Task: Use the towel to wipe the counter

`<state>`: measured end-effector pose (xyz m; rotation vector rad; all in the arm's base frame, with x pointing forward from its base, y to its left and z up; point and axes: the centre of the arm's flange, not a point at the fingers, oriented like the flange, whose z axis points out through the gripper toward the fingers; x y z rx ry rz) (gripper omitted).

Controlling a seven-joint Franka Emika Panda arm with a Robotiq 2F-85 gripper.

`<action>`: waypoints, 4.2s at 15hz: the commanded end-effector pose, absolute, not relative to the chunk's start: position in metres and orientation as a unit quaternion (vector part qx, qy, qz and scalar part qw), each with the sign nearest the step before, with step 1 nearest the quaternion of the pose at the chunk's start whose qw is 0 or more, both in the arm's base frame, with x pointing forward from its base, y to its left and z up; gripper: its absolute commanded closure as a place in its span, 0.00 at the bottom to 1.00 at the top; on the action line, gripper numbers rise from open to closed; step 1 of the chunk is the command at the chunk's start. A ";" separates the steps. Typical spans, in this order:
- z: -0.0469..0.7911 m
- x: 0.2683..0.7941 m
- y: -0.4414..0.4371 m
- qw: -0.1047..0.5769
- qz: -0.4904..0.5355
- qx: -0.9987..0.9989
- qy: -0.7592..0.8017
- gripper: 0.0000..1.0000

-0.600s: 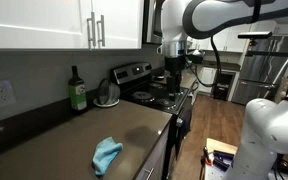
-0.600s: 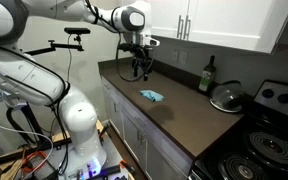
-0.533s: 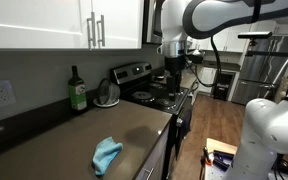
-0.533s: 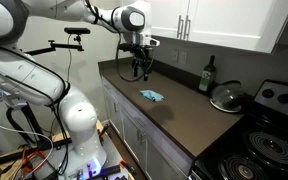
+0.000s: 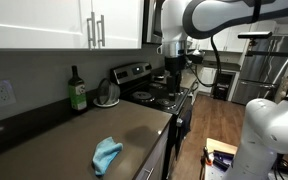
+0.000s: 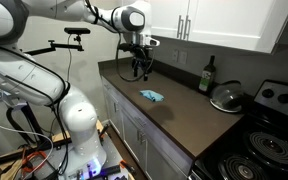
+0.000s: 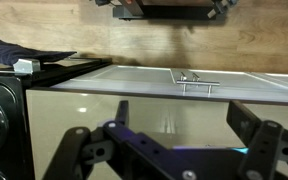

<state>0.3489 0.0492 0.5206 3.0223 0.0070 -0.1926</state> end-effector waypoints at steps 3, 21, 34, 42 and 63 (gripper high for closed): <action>0.521 0.349 0.049 0.057 -0.063 0.996 0.002 0.00; 0.431 0.433 0.153 0.006 -0.014 0.995 0.101 0.00; 0.358 0.513 0.223 0.010 0.021 0.986 0.165 0.00; 0.317 0.559 0.229 0.032 0.007 0.982 0.186 0.00; 0.263 0.568 0.204 0.027 0.002 0.987 0.156 0.40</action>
